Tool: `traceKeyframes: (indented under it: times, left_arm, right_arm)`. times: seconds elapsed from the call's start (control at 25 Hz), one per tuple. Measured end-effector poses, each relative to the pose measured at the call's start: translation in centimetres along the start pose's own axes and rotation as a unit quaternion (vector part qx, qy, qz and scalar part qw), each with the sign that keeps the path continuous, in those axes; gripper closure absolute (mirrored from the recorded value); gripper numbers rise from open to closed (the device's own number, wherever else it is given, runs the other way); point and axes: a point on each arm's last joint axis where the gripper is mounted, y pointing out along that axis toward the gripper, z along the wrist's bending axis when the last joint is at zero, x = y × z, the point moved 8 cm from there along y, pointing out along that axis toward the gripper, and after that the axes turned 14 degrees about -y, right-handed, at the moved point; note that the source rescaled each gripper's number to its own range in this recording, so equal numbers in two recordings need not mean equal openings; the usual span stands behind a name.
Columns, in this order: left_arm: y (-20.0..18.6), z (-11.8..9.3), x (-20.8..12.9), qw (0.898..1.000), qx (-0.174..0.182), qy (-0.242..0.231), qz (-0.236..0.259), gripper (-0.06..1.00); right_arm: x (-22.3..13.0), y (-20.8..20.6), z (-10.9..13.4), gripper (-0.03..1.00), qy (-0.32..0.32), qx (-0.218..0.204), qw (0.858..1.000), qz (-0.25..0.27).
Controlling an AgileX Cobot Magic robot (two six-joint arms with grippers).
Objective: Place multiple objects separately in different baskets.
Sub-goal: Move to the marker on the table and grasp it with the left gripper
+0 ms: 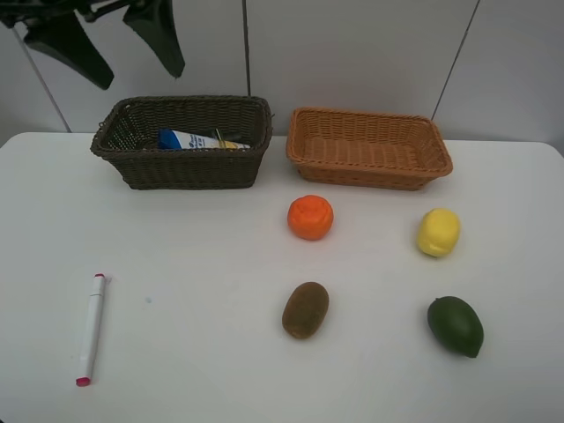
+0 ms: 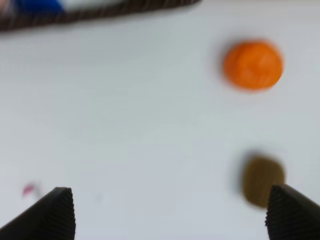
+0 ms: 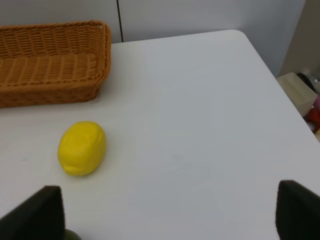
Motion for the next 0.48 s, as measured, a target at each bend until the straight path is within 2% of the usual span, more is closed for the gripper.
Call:
traceKeyframes:
  times: [0.12,0.24,0.4,0.48]
  left_arm:
    - [-0.2,3.3,-5.0,0.999,0.025,-0.026,0.020,-0.06]
    - [1.8,6.4,-9.6,0.994,0.061,-0.056,0.067,-0.06]
    - [5.2,9.3,-13.2,0.983,0.109,-0.084,0.124,-0.06]
    - [7.0,9.9,-13.6,0.982,0.112,-0.090,0.125,-0.06]
  right_arm:
    - [0.0,0.0,0.0,-0.03,0.000,0.000,1.000,0.000]
    - [0.0,0.0,0.0,-0.03,0.000,0.000,1.000,0.000]
    - [0.0,0.0,0.0,-0.03,0.000,0.000,1.000,0.000]
    - [0.0,0.0,0.0,-0.03,0.000,0.000,1.000,0.000]
